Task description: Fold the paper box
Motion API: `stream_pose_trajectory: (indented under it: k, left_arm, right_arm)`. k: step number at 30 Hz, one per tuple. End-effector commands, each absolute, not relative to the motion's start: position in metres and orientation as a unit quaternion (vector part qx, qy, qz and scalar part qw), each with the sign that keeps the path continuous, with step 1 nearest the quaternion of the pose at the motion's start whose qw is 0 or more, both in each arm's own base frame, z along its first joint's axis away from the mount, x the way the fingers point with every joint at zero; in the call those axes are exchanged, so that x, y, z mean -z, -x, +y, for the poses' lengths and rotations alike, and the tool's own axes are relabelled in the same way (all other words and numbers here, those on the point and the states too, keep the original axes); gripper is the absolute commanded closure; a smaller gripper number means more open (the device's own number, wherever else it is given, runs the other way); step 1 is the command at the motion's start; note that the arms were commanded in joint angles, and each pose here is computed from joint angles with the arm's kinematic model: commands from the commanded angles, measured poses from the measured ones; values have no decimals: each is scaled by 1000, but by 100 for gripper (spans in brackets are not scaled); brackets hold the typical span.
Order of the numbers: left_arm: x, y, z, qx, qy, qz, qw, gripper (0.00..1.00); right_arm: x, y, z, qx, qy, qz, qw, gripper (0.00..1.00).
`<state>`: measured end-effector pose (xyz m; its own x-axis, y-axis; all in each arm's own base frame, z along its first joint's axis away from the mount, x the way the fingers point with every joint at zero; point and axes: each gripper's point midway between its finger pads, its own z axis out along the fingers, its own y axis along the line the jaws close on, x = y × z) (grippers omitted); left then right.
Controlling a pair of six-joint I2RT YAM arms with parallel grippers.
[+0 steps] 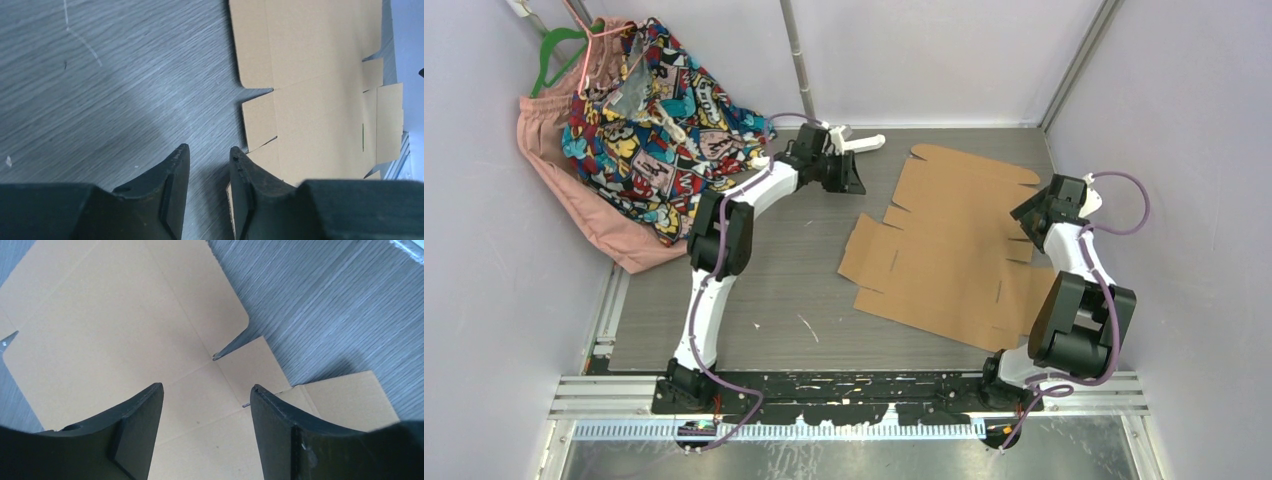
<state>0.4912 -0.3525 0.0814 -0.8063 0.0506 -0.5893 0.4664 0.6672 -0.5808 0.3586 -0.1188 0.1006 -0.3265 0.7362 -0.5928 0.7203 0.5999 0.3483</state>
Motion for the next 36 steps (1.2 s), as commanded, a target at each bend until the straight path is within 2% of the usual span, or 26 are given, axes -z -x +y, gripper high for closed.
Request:
stream_pose_trajectory:
  k: [1, 6, 8, 9, 14, 27, 36]
  left_arm:
    - [-108, -485, -347, 387, -157, 862, 288, 60]
    - [-106, -482, -343, 389, -153, 862, 287, 55]
    - [-105, -480, -342, 391, -153, 862, 285, 51]
    - [-103, -479, -341, 391, -150, 863, 284, 43]
    - [-103, -477, -339, 394, -150, 861, 285, 39]
    - [-112, -480, -333, 401, -146, 856, 292, 41]
    - [-109, -477, -333, 401, -146, 857, 288, 41]
  right_arm:
    - [-102, -365, -138, 23, -441, 810, 386, 30]
    - [-92, -368, -147, 26, -437, 818, 373, 24]
    - [-87, -367, -149, 23, -436, 822, 366, 10]
    - [-85, -368, -149, 21, -435, 825, 360, 8]
    - [-71, -371, -151, 17, -428, 835, 345, 10]
    - [-30, -365, -148, -3, -435, 838, 330, 18]
    - [-28, -356, -128, -44, -440, 824, 355, 30]
